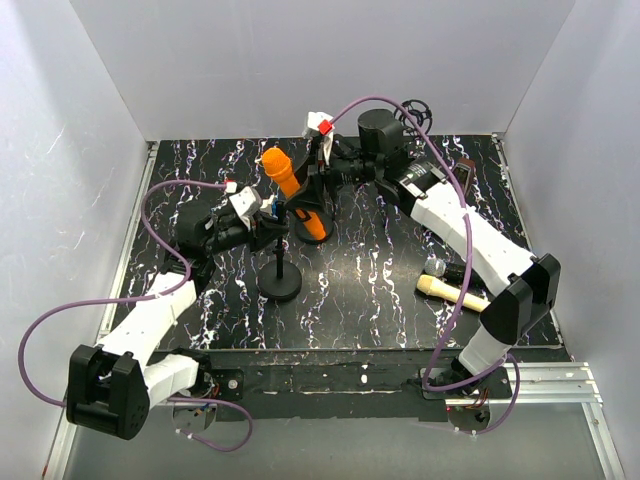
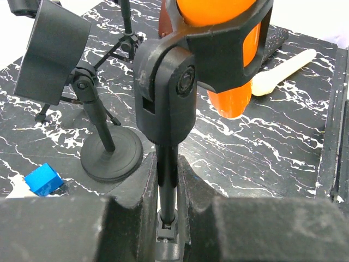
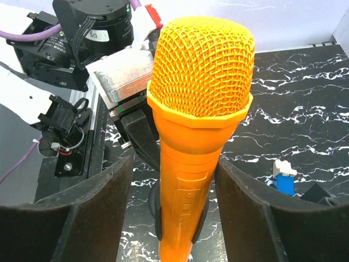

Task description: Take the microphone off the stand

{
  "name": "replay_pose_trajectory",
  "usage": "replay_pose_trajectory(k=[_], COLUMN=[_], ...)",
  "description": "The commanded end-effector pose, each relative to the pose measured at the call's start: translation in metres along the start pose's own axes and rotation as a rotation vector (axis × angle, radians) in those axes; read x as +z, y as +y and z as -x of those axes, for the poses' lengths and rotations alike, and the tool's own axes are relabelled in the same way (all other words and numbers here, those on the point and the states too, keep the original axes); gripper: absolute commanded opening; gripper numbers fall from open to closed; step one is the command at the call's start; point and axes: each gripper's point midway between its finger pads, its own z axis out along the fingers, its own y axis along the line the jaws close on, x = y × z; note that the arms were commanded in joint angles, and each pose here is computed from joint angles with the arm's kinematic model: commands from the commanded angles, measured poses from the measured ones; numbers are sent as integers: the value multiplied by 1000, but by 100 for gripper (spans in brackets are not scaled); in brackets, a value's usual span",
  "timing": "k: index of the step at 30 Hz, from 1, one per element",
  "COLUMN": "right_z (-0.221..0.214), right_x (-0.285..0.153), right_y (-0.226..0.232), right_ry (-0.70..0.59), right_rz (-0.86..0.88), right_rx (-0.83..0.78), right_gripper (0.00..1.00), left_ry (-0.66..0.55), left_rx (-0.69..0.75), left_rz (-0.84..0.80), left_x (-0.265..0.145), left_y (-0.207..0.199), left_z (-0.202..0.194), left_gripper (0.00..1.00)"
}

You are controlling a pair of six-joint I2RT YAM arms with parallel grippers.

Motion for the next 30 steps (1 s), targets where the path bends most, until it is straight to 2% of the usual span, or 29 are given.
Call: replay_pose_trajectory(k=[1,9,13,18,22,25,27,28,30], right_z=[6,13,66,162,209,202,175,158,118], right_x=[3,7,-12,-62,-103,-113,-117,-120,-131], right_y=[-4,-12,-16,-20,-13,-5,-7,-8,-6], right_ry=[0,-12,-117,-275,-364,-330,-270,-233,-144], right_rz=[-23,-50,-90,-190,-294,-293,-296,-294,-305], right_rx=[17,41,-63,-223,-347,-396,-353,-337,-331], right_gripper=[62,2,1,1,1,1,1,1,1], left_ry=[-59,-18,19,68,81,81,90,96,119], left_rx=[121,114,129,111,83,77,63,58,44], left_rz=[67,93,95,121,153,178,196,198,199], left_x=[-2,-8,-10,-14,-17,-18,-18,-18,-20], left_y=[10,9,9,11,14,18,21,22,22], left_z=[19,1,-13,-31,-34,-31,-32,-31,-33], left_gripper=[0,0,0,0,0,0,0,13,25])
